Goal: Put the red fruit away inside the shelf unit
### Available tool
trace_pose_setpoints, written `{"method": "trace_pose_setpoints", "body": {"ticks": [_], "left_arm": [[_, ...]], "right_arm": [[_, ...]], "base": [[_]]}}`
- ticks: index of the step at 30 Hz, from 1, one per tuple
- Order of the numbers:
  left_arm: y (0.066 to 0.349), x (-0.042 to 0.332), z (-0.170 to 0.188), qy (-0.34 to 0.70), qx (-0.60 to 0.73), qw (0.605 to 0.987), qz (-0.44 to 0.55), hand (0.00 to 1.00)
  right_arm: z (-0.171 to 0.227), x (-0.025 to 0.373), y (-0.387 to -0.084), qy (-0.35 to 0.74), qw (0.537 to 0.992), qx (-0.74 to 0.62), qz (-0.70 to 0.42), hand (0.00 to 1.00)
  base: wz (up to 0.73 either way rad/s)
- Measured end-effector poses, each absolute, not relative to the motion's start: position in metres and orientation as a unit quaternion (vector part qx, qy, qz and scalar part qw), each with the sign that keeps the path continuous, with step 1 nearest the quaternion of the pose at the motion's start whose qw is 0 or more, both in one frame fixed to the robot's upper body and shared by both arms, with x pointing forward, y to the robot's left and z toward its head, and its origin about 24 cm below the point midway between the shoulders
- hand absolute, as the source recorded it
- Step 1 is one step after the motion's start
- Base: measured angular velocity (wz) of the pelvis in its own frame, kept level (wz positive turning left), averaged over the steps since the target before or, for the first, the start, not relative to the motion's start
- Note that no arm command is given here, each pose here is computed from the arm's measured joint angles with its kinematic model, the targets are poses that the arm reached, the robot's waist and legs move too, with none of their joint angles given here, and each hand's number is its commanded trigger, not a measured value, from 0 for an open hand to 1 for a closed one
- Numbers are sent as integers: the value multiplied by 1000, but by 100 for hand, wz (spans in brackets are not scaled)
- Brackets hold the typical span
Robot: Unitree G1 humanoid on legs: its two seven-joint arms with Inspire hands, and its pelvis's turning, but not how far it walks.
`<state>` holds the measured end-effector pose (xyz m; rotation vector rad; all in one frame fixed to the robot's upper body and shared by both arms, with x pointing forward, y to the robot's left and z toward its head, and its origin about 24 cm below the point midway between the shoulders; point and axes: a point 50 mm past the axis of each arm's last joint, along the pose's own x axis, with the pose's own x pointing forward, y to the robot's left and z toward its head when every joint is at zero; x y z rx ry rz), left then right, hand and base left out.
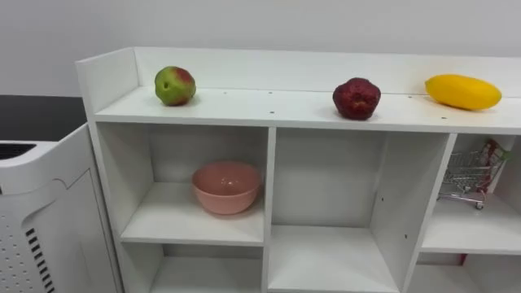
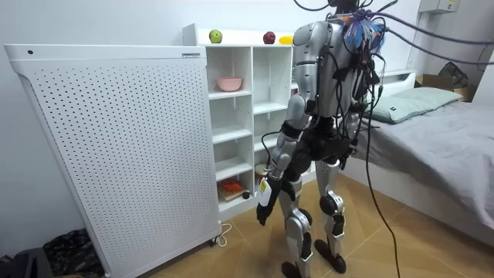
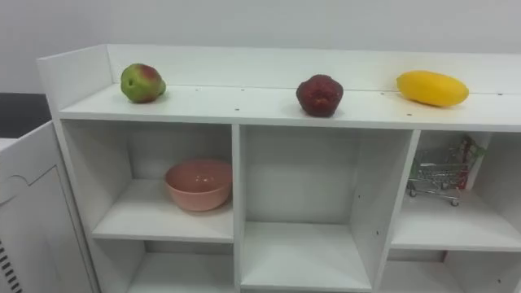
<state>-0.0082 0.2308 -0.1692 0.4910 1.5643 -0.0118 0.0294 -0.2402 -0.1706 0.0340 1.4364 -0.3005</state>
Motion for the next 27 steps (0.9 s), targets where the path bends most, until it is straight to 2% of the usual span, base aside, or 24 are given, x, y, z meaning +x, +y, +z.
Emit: {"method": "trace_pose_setpoints", "body": {"ticks": [11, 20, 23, 27], "left_arm": [[231, -7, -169, 692, 219, 688, -7, 0], [233, 1, -169, 672, 218, 708, 3, 0], [233, 4, -168, 661, 221, 717, 7, 0], [239, 11, -165, 640, 230, 732, 39, 0]], "right_arm": [[-171, 30, -240, 651, 744, 9, -148, 0], [-168, 36, -246, 620, 746, 49, -236, 0], [-163, 56, -253, 576, 765, 70, -280, 0], [-132, 116, -274, 438, 825, 86, -347, 0]], "base": [[0], [0], [-5], [-12]]}}
